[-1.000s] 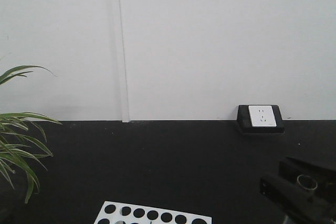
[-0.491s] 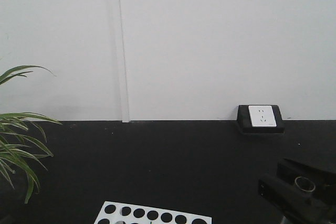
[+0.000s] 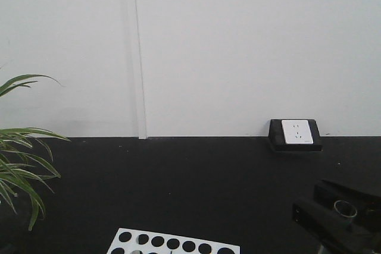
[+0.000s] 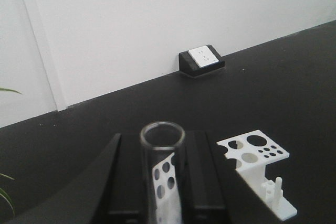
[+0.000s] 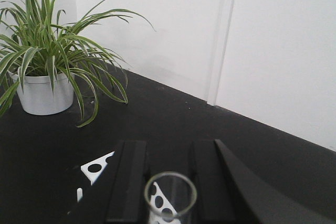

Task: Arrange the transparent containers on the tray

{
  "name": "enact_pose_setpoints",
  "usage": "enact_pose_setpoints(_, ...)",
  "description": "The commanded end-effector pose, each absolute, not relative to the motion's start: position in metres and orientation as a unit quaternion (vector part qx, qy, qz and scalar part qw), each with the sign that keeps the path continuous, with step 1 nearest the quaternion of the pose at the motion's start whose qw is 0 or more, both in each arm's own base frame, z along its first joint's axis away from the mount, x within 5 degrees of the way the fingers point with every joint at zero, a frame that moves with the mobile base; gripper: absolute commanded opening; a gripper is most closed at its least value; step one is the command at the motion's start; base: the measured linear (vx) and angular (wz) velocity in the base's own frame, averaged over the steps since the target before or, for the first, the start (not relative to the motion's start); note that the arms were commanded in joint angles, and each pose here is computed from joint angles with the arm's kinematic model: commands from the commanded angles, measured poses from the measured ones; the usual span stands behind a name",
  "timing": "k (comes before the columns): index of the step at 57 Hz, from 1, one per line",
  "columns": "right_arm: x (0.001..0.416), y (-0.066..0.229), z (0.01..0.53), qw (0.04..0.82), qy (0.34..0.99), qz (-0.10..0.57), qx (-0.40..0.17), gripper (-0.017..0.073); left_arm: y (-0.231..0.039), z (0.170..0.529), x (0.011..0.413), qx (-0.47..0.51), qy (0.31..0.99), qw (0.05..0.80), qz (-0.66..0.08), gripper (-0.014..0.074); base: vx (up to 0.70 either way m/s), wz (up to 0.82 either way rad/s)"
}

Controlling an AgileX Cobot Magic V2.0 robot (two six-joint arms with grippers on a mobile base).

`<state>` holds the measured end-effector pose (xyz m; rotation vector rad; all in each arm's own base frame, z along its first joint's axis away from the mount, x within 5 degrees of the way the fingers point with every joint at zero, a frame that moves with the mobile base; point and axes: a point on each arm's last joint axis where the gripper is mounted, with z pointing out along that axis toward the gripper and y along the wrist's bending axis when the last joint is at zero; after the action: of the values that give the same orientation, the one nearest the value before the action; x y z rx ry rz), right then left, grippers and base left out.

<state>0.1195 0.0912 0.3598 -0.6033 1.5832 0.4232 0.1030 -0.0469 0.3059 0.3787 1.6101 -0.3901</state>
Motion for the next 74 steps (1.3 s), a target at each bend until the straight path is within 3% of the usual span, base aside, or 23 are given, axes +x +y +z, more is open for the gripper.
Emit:
enact_pose_setpoints(1,0.1174,0.0902,0.3790,0.687,0.652,0.195,-0.257,-0.0011,-0.0456,0.3159,0.1036,0.166,0.703,0.672,-0.162,-0.0001,0.00,0.00)
enact_pose_setpoints(46,0.1175,0.0902,0.3789,0.686,0.652,0.195,-0.257,-0.0011,-0.0456,0.3156,0.1042,0.166,0.704,0.671,-0.162,-0.0001,-0.13,0.04)
enact_pose_setpoints(74,0.1169,0.0897,0.3788,0.686,0.653,0.195,-0.257,-0.0011,-0.0442,0.3160,0.1048,0.160,0.704,0.674,-0.156,-0.0001,-0.30,0.33)
